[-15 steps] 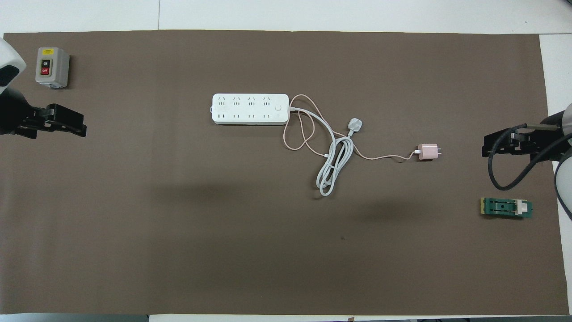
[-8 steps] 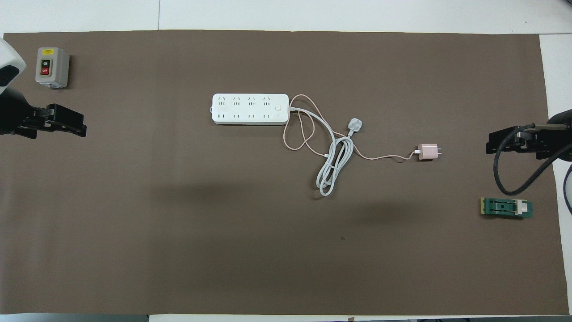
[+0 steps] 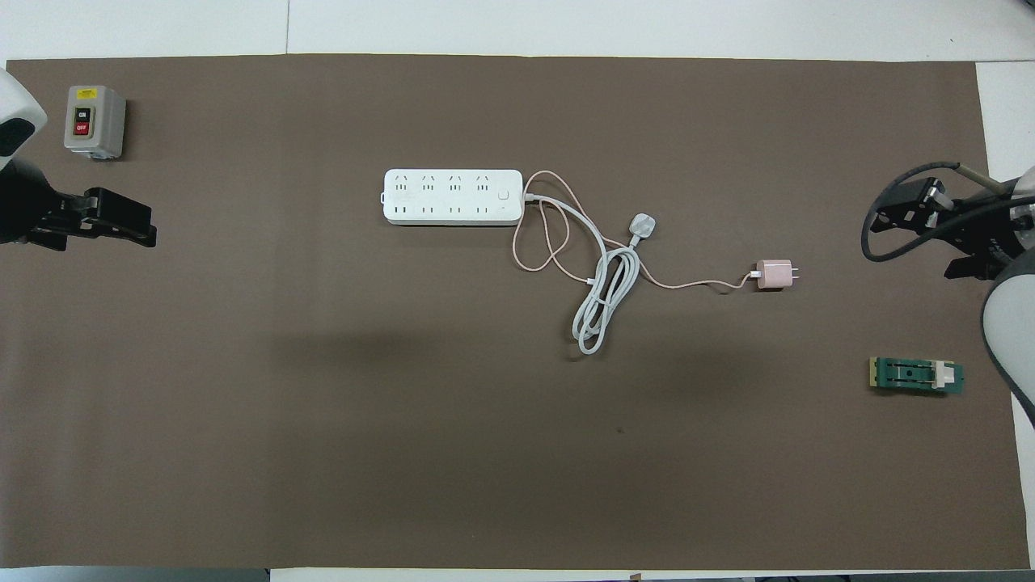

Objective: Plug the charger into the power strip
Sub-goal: 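Reach the right gripper down to the pink charger and grasp it, then reach the left gripper to the white power strip end and grasp it, then lift the pink charger with the right gripper toward the power strip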

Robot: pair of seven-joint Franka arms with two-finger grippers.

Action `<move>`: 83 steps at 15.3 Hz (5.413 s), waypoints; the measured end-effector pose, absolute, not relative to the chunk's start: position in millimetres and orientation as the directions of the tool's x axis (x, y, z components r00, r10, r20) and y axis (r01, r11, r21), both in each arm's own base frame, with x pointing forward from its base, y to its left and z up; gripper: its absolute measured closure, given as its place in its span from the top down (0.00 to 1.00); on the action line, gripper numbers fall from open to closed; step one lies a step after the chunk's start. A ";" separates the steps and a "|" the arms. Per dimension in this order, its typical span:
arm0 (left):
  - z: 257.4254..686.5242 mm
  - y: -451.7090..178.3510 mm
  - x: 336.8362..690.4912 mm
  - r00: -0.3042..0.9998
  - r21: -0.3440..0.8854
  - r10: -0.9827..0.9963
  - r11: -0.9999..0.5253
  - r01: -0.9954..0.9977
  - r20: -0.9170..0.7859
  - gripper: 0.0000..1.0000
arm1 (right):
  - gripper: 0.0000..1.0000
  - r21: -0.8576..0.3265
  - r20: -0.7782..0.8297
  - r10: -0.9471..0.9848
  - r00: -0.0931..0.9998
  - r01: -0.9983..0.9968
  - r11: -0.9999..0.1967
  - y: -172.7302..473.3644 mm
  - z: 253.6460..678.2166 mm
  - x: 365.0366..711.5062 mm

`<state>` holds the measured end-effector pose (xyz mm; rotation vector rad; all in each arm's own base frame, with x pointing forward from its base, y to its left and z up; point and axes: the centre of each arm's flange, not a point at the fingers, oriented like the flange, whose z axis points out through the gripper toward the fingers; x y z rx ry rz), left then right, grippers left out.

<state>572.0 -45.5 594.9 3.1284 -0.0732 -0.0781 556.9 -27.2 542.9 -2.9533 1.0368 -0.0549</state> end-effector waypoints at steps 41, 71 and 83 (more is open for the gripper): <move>480.3 -26.3 598.4 0.988 0.780 0.029 -0.611 0.136 -0.149 1.00 | 0.99 0.087 -0.472 -0.880 0.057 -0.990 -0.111 -85.6 265.3 587.5; 354.6 -177.2 606.7 0.988 0.984 -0.045 -0.103 0.145 -0.150 1.00 | 0.47 -0.126 -0.524 -0.821 0.227 -0.974 -0.189 26.5 385.7 639.1; 350.8 -253.6 588.5 0.989 0.989 -0.046 -0.061 0.138 -0.141 1.00 | 0.47 -0.083 -0.564 -0.803 0.191 -0.981 -0.175 223.0 428.8 624.0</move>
